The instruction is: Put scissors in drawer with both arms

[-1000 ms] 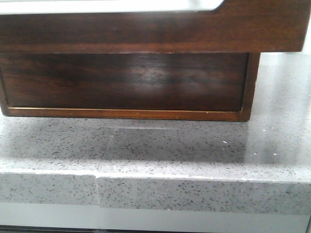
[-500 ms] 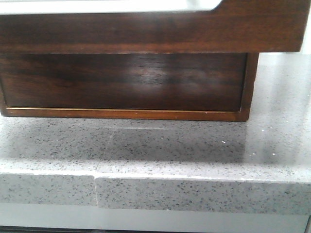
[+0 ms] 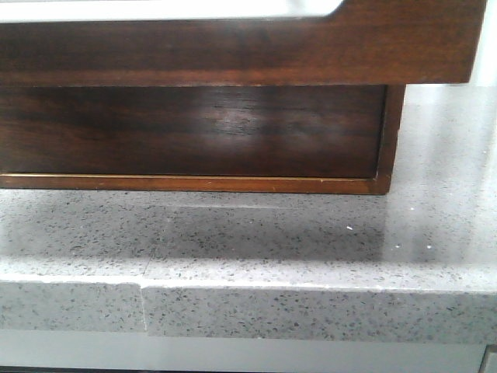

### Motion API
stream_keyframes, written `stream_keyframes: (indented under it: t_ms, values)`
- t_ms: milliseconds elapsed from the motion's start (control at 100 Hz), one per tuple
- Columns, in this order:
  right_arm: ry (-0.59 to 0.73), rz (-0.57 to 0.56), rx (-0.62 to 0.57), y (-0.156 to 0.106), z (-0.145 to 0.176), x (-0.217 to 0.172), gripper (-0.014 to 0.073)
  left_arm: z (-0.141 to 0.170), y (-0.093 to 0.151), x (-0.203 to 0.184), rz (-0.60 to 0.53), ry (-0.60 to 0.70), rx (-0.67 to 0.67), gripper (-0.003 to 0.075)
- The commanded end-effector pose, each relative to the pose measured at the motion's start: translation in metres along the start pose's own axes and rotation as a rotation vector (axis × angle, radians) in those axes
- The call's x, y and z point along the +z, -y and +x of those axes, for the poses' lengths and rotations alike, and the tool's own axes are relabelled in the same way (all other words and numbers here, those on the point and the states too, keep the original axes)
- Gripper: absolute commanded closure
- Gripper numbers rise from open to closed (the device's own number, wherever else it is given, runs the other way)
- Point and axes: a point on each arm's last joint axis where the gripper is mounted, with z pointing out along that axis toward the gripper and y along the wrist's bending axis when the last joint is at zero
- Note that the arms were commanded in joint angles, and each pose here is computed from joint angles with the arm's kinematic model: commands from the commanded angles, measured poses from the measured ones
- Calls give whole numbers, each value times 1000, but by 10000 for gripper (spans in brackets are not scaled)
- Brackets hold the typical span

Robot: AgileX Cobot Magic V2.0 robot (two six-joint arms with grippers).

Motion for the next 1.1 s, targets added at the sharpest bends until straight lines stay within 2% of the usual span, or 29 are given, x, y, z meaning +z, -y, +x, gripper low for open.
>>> stream_keyframes:
  t_ms: [0, 140, 240, 310, 440, 540, 620, 670, 830, 970, 1090]
  values:
    - [86, 54, -5, 7, -13, -3, 641, 0, 0, -1, 9, 69, 0, 712]
    - [57, 49, -23, 5, -7, 0, 641, 0, 0, -1, 9, 69, 0, 712]
    - [37, 100, -63, 4, 5, 2, 641, 0, 0, -1, 9, 69, 0, 712]
    - [68, 190, -66, 4, 19, 5, 641, 0, 0, -1, 9, 69, 0, 712]
    - [155, 445, -35, 5, 56, 3, 641, 0, 0, -1, 9, 69, 0, 712]
    - [145, 580, 96, -1, 94, -1, 641, 0, 0, -1, 9, 69, 0, 712]
    - [96, 658, 252, -9, 126, -5, 641, 0, 0, -1, 9, 69, 0, 712]
    - [64, 702, 290, -14, 141, -8, 641, 0, 0, -1, 9, 69, 0, 711]
    - [-16, 829, 310, -27, 175, -18, 641, 0, 0, -1, 9, 69, 0, 712]
    - [-144, 858, 345, -33, 186, -23, 641, 0, 0, -1, 9, 71, 0, 711]
    - [-233, 838, 387, -36, 194, -22, 641, 0, 0, -1, 9, 71, 0, 712]
